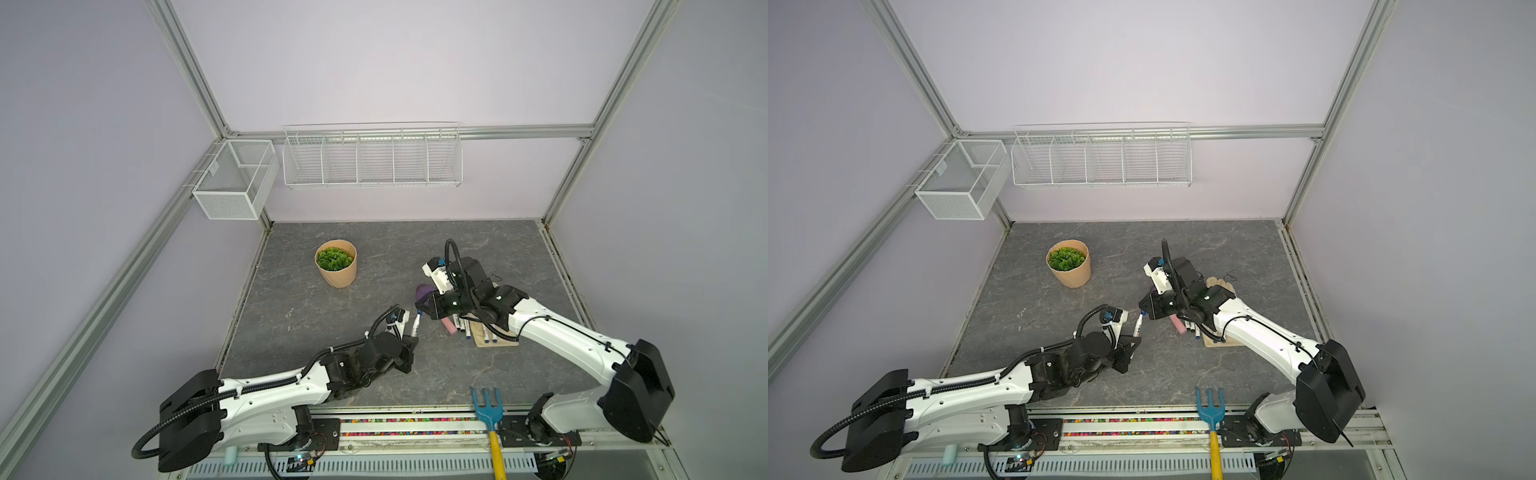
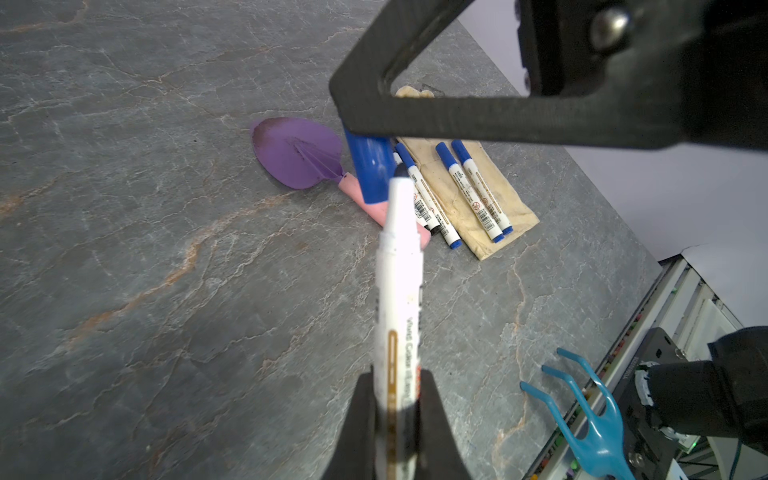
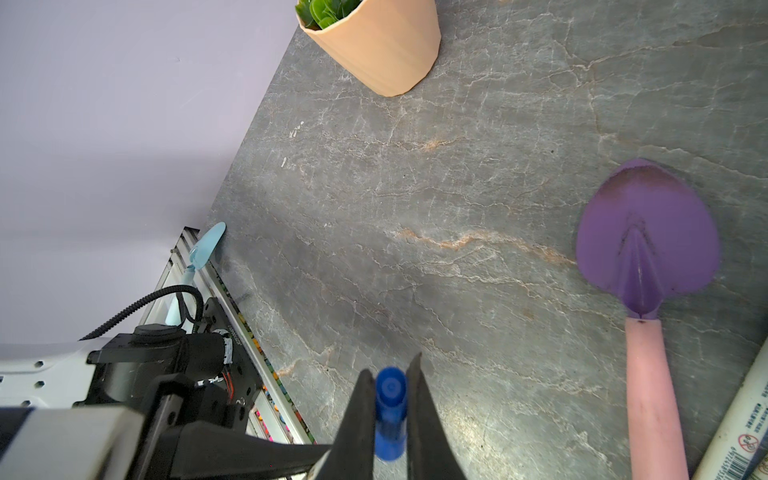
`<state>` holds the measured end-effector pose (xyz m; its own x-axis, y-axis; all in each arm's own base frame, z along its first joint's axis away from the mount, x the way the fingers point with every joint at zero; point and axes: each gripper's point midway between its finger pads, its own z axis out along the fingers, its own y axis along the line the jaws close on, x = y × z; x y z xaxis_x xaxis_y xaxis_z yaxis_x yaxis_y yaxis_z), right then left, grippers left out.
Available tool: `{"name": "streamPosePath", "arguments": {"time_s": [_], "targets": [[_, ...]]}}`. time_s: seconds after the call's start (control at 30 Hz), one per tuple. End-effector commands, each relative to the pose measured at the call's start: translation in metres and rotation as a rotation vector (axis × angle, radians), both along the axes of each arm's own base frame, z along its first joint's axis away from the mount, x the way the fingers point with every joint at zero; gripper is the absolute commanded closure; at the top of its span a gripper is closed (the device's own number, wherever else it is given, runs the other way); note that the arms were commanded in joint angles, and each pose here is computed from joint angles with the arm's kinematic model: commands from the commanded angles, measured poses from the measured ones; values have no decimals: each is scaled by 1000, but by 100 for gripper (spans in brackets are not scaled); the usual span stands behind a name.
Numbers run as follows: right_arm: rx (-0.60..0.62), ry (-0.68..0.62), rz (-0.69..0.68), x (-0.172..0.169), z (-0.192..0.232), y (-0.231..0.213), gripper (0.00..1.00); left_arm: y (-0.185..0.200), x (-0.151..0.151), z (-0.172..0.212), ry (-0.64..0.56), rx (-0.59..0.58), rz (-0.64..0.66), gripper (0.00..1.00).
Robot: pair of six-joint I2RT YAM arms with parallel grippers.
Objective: Insert the pens into the pen caps
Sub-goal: 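Lift the blue cap with the right gripper above the left gripper's marker tip, then press the blue cap down onto the marker tip held by the left gripper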
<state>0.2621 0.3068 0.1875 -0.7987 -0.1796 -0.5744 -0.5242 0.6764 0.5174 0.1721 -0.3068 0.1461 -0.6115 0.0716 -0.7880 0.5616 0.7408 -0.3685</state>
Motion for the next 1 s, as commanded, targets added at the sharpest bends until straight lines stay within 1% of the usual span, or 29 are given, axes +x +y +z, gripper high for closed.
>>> {"name": "streamPosePath", "arguments": {"time_s": [0.0, 0.1, 0.27, 0.67, 0.97], "targets": [[55, -25, -15, 4, 19, 0, 93, -8, 1, 22, -31, -54, -8, 100], [105, -57, -37, 6, 32, -1, 93, -8, 1, 20, -26, -51, -8, 100], [120, -61, -6, 2, 37, 0, 93, -7, 1, 21, -26, -52, -5, 100], [33, 9, 58, -8, 12, -2, 93, -6, 2, 22, -29, -54, 4, 100], [55, 53, 131, -20, 13, 5, 93, -4, 4, 24, -40, -65, 16, 100]]}}
